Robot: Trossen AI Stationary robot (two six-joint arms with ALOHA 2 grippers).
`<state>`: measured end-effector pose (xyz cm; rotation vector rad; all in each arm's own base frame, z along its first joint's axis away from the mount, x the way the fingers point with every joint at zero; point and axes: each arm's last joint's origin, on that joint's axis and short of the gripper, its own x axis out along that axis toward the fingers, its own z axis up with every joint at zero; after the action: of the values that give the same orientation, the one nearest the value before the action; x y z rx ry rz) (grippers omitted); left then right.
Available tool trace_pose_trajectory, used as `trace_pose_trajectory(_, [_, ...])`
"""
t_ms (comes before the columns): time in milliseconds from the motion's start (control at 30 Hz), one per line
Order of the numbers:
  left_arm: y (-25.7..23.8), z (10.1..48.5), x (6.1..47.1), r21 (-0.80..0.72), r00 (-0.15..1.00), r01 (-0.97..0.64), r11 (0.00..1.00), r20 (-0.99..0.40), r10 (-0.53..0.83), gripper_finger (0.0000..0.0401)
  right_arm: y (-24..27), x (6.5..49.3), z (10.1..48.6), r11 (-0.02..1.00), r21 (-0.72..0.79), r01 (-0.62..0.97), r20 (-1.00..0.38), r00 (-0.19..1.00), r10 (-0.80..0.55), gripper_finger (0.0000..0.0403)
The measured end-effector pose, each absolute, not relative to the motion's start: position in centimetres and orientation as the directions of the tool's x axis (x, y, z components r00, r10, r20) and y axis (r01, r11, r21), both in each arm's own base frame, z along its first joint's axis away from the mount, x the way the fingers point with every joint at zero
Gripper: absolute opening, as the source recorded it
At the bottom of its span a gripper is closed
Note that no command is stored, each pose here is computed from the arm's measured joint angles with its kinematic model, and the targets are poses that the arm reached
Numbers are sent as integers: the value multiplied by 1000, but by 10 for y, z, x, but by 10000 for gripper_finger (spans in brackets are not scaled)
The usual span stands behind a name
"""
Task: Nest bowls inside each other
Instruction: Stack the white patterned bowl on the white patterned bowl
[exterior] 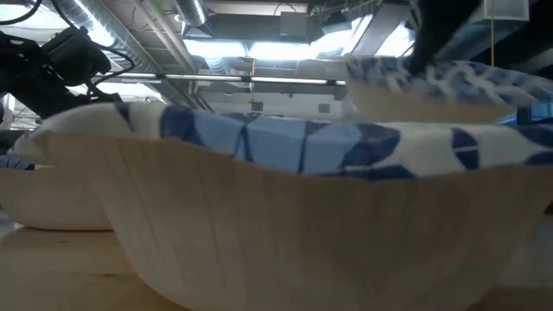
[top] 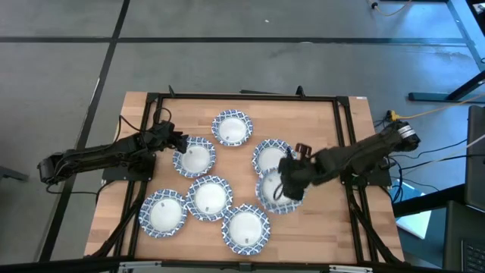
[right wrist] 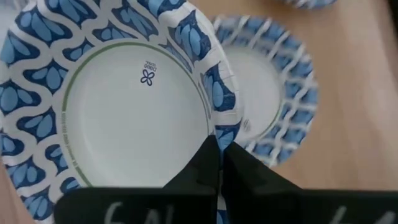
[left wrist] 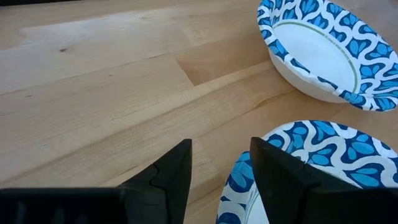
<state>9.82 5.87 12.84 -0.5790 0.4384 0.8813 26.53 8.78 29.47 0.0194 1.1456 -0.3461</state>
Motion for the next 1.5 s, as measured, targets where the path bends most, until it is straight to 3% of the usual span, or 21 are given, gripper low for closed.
trace_pose_trajectory(200, [59,128,98,-261,566,-811,524,-577,588,157,48,257,314,913,-139,385,-822,469,-323,9])
trace_pose_trajectory(367, [59,128,98,-274,566,-813,513,-577,588,157,9,263,304,876,-134,463,-826,437,-357,9])
trace_pose_trajectory(667, [58,128,99,-288,582,-800,526,-582,568,157,-37,266,264,865,40,500,-867,448,-219,10])
trace_pose_trajectory(1167, [58,128,99,-274,584,-796,539,-582,566,157,-59,248,216,815,83,574,-912,373,-170,10])
trace_pose_trajectory(1500, [58,128,99,-274,584,-796,539,-583,565,157,-62,246,209,789,83,609,-908,373,-193,12])
